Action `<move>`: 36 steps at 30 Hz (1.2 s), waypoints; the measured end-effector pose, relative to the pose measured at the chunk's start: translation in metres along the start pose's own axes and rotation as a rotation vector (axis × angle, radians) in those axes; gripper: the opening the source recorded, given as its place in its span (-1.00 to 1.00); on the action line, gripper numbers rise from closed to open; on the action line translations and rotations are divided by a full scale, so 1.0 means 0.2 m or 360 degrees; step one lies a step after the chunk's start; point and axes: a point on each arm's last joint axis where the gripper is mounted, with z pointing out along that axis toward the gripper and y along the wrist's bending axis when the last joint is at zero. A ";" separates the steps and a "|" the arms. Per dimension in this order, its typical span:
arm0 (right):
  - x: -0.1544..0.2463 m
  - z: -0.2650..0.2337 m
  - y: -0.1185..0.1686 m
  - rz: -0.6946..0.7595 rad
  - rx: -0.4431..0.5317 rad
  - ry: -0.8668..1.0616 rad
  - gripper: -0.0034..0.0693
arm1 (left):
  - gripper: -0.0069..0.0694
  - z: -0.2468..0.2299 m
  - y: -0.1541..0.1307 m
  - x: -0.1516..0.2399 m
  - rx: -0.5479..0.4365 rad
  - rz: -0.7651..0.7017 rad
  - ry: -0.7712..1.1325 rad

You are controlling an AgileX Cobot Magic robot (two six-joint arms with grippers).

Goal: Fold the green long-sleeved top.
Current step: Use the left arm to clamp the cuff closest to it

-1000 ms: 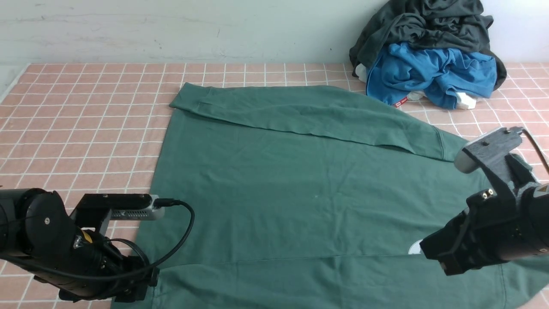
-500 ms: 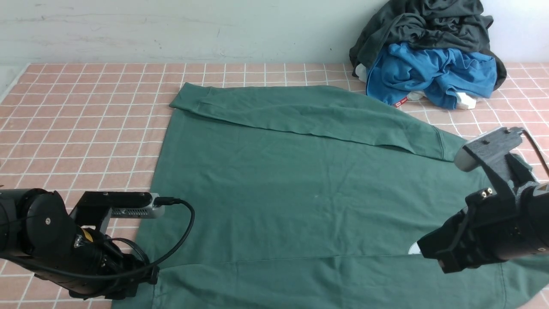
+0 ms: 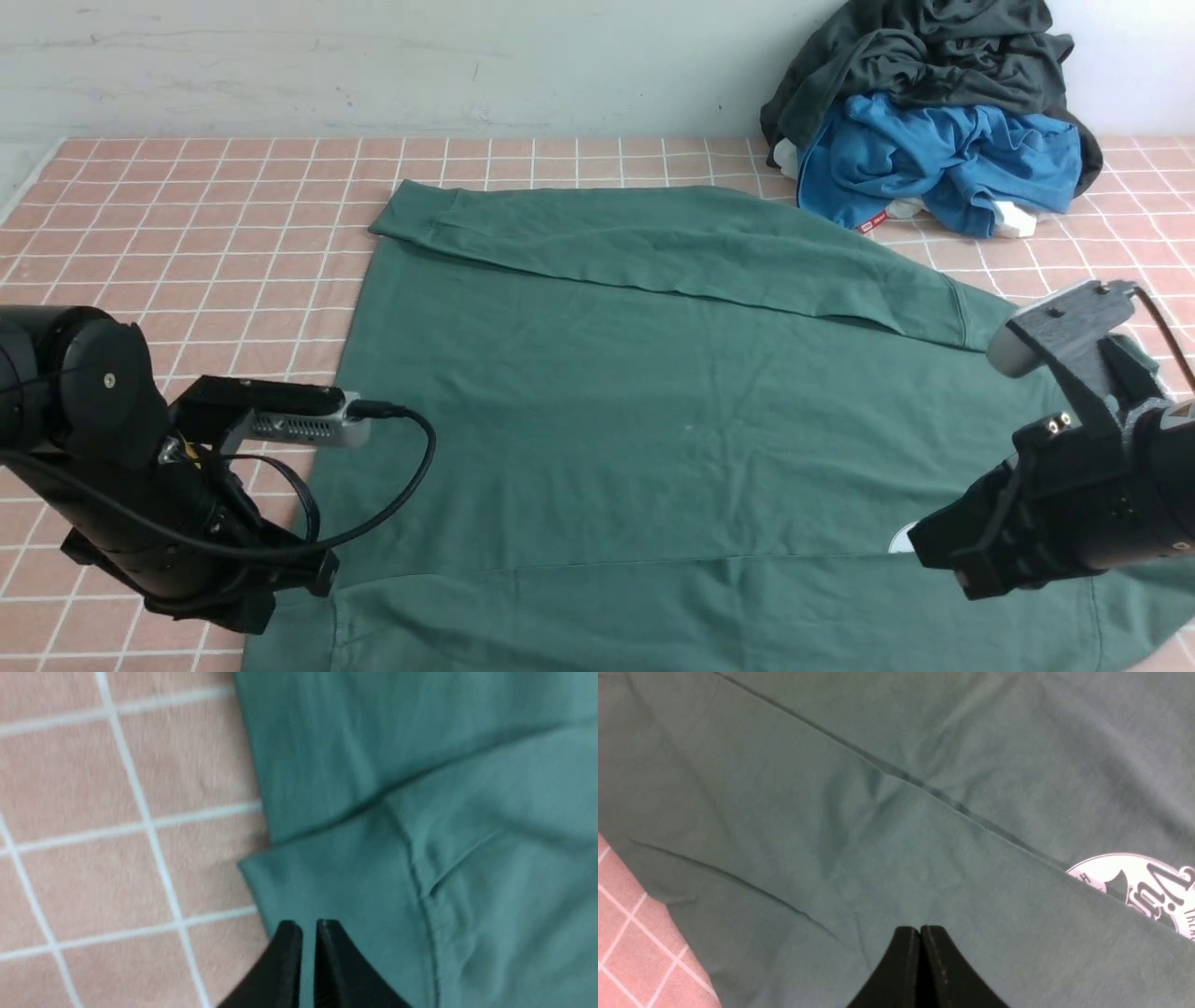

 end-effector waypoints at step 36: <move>-0.01 0.00 0.03 -0.0005 -0.0116 -0.0046 -0.93 | -0.70 0.02 -0.01 -0.03 0.0032 -0.0055 -0.0048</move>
